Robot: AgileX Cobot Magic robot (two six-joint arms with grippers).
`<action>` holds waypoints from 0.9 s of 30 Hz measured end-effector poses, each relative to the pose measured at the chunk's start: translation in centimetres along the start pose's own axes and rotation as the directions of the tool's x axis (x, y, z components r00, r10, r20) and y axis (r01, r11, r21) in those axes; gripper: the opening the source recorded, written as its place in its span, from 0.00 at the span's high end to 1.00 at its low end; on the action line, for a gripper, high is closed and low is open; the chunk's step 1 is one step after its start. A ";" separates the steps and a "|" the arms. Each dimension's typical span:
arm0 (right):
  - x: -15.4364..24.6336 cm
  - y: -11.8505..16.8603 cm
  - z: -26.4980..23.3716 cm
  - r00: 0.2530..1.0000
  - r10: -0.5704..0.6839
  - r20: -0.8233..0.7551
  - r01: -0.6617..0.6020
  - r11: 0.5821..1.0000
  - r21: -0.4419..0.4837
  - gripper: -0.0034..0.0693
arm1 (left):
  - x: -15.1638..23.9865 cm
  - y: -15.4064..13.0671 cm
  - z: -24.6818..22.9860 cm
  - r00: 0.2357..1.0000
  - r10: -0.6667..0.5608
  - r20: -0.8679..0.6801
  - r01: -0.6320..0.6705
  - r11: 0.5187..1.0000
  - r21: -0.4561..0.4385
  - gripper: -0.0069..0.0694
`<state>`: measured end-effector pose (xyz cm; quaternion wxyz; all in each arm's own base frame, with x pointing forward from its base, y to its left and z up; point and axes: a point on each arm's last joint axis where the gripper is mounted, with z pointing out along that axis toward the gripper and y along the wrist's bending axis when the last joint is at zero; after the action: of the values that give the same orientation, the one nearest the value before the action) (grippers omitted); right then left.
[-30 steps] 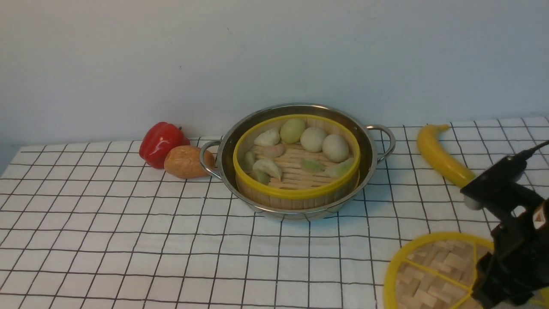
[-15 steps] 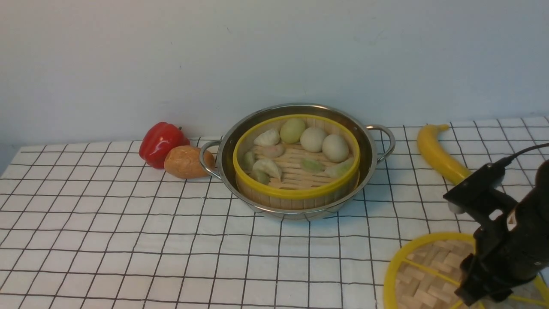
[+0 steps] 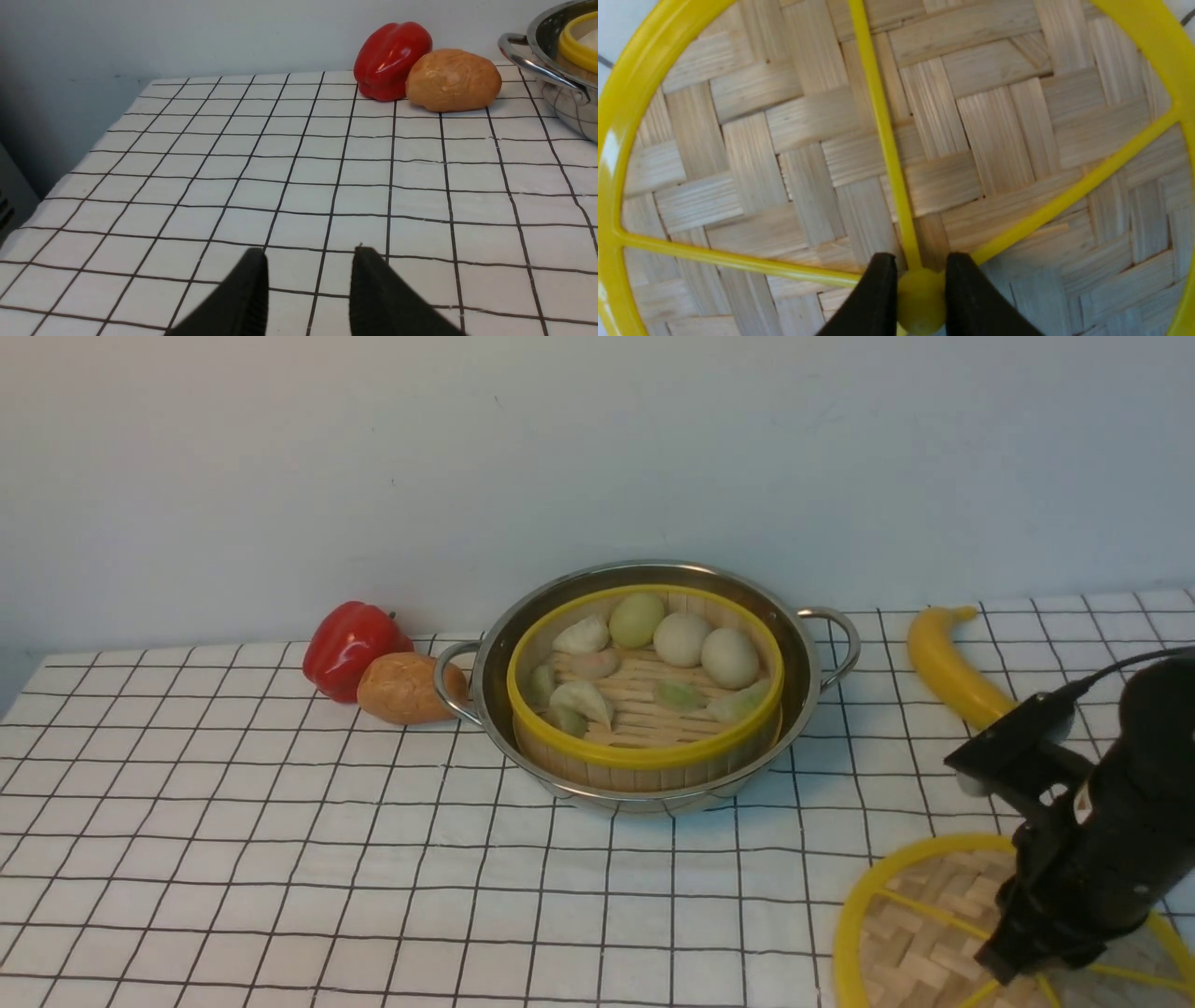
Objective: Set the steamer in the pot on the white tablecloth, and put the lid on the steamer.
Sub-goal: 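Move the gripper down to the bamboo steamer lid and grasp its center knob, then place the bamboo steamer lid onto the steamer basket in the pot with the right gripper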
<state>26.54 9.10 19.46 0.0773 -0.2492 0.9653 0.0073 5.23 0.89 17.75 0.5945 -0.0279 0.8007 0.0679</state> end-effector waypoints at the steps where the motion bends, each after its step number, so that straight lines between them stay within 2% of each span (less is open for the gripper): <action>1: -0.1 0.0 -0.1 1.000 0.000 0.000 0.000 1.000 0.000 0.75 | 0.0 0.0 0.0 1.000 0.000 0.000 0.000 1.000 0.000 0.59; 7: -2.6 -0.3 -4.3 0.999 -0.006 0.039 0.006 1.000 0.009 0.75 | 0.0 0.0 0.0 1.000 0.000 0.000 0.000 1.000 0.000 0.59; 15: -7.3 0.7 -10.4 0.952 -0.175 0.250 0.161 0.984 0.077 0.75 | 0.0 0.0 0.0 1.000 0.000 0.000 0.000 1.000 0.000 0.59; 21: -11.1 1.3 -12.1 0.905 -0.262 0.335 0.237 0.965 0.113 0.75 | 0.0 0.0 0.0 1.000 0.000 0.000 0.000 1.000 0.000 0.59; 27: -15.4 1.9 -11.2 0.855 -0.325 0.404 0.325 0.943 0.072 0.75 | 0.0 0.0 0.0 1.000 0.000 0.000 0.000 1.000 0.000 0.59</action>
<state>37.31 17.62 32.84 0.2787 -0.4012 0.8713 0.0457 5.23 0.89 17.75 0.5945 -0.0279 0.8007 0.0679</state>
